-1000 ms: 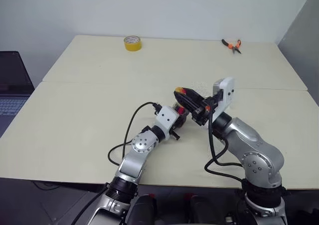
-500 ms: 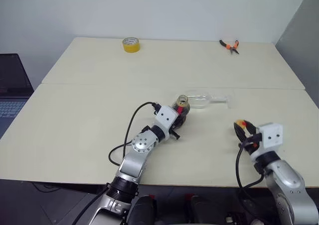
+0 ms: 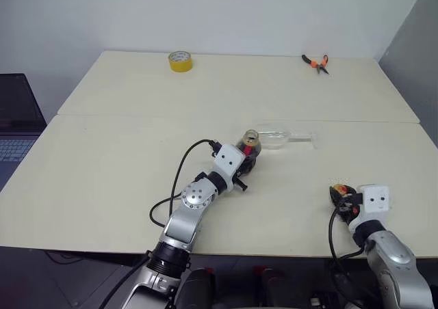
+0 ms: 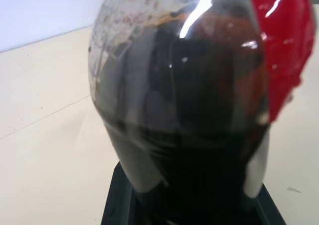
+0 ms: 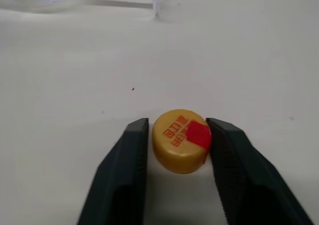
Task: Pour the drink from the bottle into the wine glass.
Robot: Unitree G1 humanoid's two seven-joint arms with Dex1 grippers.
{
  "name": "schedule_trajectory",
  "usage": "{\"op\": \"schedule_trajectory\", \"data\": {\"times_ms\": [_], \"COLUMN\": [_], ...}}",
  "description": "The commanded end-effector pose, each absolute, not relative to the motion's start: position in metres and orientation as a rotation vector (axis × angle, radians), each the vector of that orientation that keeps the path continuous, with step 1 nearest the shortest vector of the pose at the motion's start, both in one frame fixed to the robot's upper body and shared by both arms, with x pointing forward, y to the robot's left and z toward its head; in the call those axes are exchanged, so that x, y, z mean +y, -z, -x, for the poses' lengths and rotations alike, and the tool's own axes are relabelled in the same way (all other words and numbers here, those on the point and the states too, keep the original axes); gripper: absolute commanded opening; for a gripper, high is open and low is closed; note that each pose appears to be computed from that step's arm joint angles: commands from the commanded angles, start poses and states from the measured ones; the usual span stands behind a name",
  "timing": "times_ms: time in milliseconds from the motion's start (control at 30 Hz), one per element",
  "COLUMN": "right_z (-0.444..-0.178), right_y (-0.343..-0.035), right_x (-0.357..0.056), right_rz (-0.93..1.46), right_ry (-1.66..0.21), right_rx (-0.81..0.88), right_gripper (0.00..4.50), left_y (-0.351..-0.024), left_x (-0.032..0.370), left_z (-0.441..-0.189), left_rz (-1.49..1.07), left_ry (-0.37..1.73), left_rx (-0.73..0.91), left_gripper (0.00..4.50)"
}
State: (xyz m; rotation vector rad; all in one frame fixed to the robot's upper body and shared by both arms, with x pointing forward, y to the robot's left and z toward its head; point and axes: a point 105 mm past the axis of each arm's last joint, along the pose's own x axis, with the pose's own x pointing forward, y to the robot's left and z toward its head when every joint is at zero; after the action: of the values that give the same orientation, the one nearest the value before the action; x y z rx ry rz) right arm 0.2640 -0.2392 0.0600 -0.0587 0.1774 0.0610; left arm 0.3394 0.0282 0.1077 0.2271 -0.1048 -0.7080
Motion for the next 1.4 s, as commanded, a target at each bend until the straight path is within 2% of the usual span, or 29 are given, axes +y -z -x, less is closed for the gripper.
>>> {"op": "schedule_trajectory", "data": {"times_ms": [33,167,367,500,600,700,867,1000,1167,1400], "right_z": [-0.262,-0.259,-0.259,-0.262,-0.263,-0.259,-0.264,-0.266,-0.271,-0.275], "right_y": [-0.061,-0.063,-0.096,-0.150,-0.166,-0.181,-0.189,-0.185,-0.187,-0.187], "right_x": [-0.237,-0.234,-0.227,-0.171,-0.140,-0.107,-0.078,-0.050,-0.036,-0.035], "right_rz": [0.034,0.060,0.192,0.228,0.187,0.249,0.199,0.227,0.222,0.230], "right_ry": [-0.096,-0.127,-0.135,-0.336,-0.474,-0.662,-0.821,-0.973,-0.998,-0.971], "right_rx": [0.189,0.206,0.043,-0.180,-0.205,-0.251,-0.253,-0.250,-0.262,-0.263], "right_gripper": [3.19,4.46,4.50,4.50,4.50,4.50,4.50,4.50,4.50,4.50], "left_y": [-0.129,-0.129,-0.132,-0.146,-0.149,-0.146,-0.139,-0.139,-0.138,-0.136], "left_x": [0.024,0.027,0.041,0.075,0.097,0.120,0.157,0.192,0.204,0.211], "left_z": [-0.339,-0.340,-0.345,-0.358,-0.367,-0.378,-0.399,-0.417,-0.430,-0.437], "left_rz": [-0.222,-0.221,-0.208,-0.186,-0.186,-0.147,-0.087,-0.081,-0.069,-0.040], "left_ry": [0.715,0.702,0.637,0.474,0.383,0.300,0.182,0.065,0.027,-0.006], "left_rx": [-0.195,-0.194,-0.200,-0.245,-0.244,-0.210,-0.162,-0.153,-0.153,-0.153], "left_gripper": [0.67,0.67,0.67,0.67,0.67,0.67,0.67,0.67,0.66,0.65]}}
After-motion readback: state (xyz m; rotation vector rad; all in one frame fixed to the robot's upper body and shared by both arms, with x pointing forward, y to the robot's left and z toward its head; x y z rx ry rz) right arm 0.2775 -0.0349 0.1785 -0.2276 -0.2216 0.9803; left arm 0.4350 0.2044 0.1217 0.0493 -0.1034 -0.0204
